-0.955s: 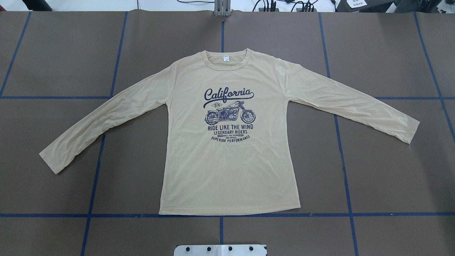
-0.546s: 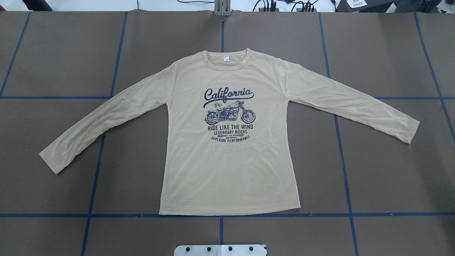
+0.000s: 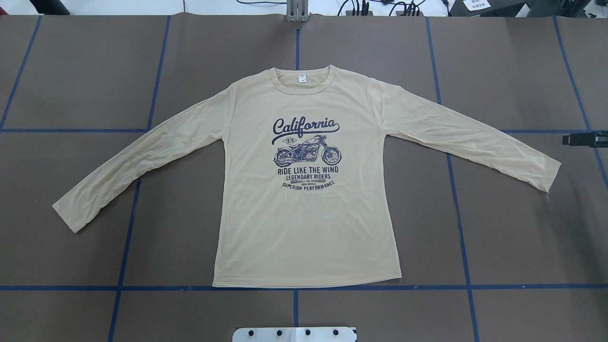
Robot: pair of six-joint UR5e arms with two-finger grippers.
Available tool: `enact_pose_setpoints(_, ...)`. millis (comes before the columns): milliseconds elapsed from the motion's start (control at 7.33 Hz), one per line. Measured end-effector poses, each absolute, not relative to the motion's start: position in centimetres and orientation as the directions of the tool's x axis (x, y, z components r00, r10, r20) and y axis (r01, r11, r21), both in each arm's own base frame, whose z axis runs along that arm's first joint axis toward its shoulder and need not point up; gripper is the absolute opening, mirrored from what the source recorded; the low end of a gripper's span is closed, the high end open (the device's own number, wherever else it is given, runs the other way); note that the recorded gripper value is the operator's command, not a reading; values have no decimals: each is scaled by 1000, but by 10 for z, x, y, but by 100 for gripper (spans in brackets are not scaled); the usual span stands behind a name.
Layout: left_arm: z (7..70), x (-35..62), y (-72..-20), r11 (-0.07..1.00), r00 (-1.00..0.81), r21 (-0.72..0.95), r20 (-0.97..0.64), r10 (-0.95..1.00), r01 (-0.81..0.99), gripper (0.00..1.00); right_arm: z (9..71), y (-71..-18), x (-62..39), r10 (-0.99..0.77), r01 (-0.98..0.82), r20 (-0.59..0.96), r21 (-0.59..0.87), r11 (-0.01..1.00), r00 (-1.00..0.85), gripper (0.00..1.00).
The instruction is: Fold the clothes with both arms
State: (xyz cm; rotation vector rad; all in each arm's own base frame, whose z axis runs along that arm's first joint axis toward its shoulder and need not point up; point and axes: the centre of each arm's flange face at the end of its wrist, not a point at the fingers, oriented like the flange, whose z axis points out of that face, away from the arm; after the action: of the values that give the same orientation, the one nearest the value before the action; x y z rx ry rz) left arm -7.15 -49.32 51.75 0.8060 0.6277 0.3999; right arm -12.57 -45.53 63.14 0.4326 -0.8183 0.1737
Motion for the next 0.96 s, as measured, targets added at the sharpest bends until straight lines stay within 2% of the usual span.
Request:
enact_pose_setpoints(136,517,-71,-493,634,750,767,-363,553,-96,100,640,-460,-146,-15,-325,732,320,890,681,66)
enact_pose_setpoints(955,520,-71,-494,638,749,764,-366,552,-96,100,670,-428,-171,-26,-301,710,330,895,703,60)
